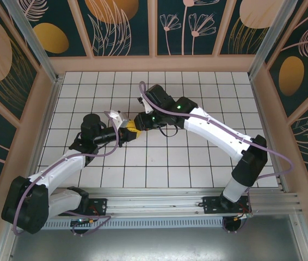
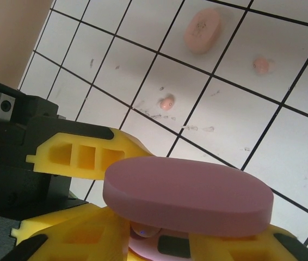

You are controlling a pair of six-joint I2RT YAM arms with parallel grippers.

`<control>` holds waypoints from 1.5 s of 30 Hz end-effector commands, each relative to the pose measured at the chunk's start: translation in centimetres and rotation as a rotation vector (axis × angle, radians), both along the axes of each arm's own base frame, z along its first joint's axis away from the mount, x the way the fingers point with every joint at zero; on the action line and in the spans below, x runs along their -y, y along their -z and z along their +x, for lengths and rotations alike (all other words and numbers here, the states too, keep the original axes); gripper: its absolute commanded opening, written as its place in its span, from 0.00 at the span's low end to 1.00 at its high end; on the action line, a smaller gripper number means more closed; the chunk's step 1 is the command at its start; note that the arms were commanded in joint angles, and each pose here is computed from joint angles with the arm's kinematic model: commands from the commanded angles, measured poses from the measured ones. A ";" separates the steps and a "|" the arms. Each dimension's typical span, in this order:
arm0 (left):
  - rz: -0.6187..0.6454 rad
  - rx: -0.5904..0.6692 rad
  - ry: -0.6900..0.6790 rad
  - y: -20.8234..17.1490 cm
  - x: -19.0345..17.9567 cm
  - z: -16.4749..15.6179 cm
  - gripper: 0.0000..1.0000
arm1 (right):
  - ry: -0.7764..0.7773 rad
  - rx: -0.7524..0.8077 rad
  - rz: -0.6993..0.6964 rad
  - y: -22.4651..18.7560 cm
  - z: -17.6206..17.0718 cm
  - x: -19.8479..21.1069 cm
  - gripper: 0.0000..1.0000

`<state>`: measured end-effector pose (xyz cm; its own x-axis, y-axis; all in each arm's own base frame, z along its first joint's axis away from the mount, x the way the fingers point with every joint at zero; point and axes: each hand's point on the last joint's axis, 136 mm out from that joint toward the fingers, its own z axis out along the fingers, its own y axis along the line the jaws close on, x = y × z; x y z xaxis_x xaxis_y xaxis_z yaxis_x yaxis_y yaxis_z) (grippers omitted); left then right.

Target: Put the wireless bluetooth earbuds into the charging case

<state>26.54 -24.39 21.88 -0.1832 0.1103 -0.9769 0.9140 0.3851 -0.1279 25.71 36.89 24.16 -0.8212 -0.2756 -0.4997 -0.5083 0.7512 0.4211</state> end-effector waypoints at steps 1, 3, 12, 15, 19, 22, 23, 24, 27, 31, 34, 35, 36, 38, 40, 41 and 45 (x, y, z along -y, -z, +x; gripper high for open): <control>-0.018 0.061 0.015 -1.2 0.1 -0.4 0.00 | 0.010 0.008 0.019 -1.2 0.3 -0.1 0.36; -0.016 0.056 0.014 -1.0 0.1 -0.4 0.00 | 0.012 0.019 0.036 -1.9 0.3 -0.1 0.37; -0.064 0.042 0.073 -1.5 0.6 -1.2 0.00 | 0.102 0.050 0.118 -2.8 1.8 1.9 0.37; -0.068 0.039 0.096 -1.4 0.7 -1.6 0.00 | 0.145 0.054 0.162 -3.1 2.6 2.9 0.37; -0.072 0.039 0.130 -1.4 0.8 -2.3 0.00 | 0.187 0.085 0.222 -4.0 3.2 4.0 0.37; -0.082 0.043 0.164 -1.8 1.1 -2.6 0.00 | 0.196 0.101 0.262 -4.5 3.4 4.6 0.37; -0.085 0.045 0.172 -2.0 1.1 -2.7 0.00 | 0.188 0.104 0.275 -4.6 3.3 4.6 0.37; -0.090 0.044 0.183 -2.1 1.2 -2.8 0.00 | 0.171 0.111 0.296 -4.9 3.1 4.5 0.37; -0.101 0.044 0.210 -2.5 1.4 -3.0 0.00 | 0.119 0.133 0.346 -5.5 2.3 4.2 0.39; -0.112 0.041 0.249 -3.0 1.7 -3.2 0.00 | 0.036 0.174 0.392 -5.8 1.2 3.7 0.43; -0.114 0.042 0.271 -3.3 1.9 -3.3 0.00 | -0.001 0.199 0.399 -5.6 0.9 3.5 0.44; -0.112 0.043 0.276 -3.4 1.9 -3.4 0.00 | -0.010 0.203 0.398 -5.4 0.9 3.4 0.44; -0.110 0.041 0.283 -3.4 1.9 -3.5 0.00 | -0.026 0.212 0.400 -5.4 0.8 3.3 0.44; -0.104 0.038 0.296 -3.4 2.0 -3.6 0.00 | -0.047 0.222 0.403 -5.2 0.7 3.2 0.44; -0.105 0.039 0.314 -3.5 2.0 -3.9 0.00 | -0.063 0.238 0.401 -4.9 0.6 3.1 0.42; -0.106 0.038 0.322 -3.5 2.0 -4.0 0.00 | -0.064 0.244 0.396 -4.7 0.6 3.2 0.40; -0.092 0.035 0.324 -3.4 2.0 -4.1 0.00 | -0.069 0.273 0.387 -4.4 0.6 3.4 0.29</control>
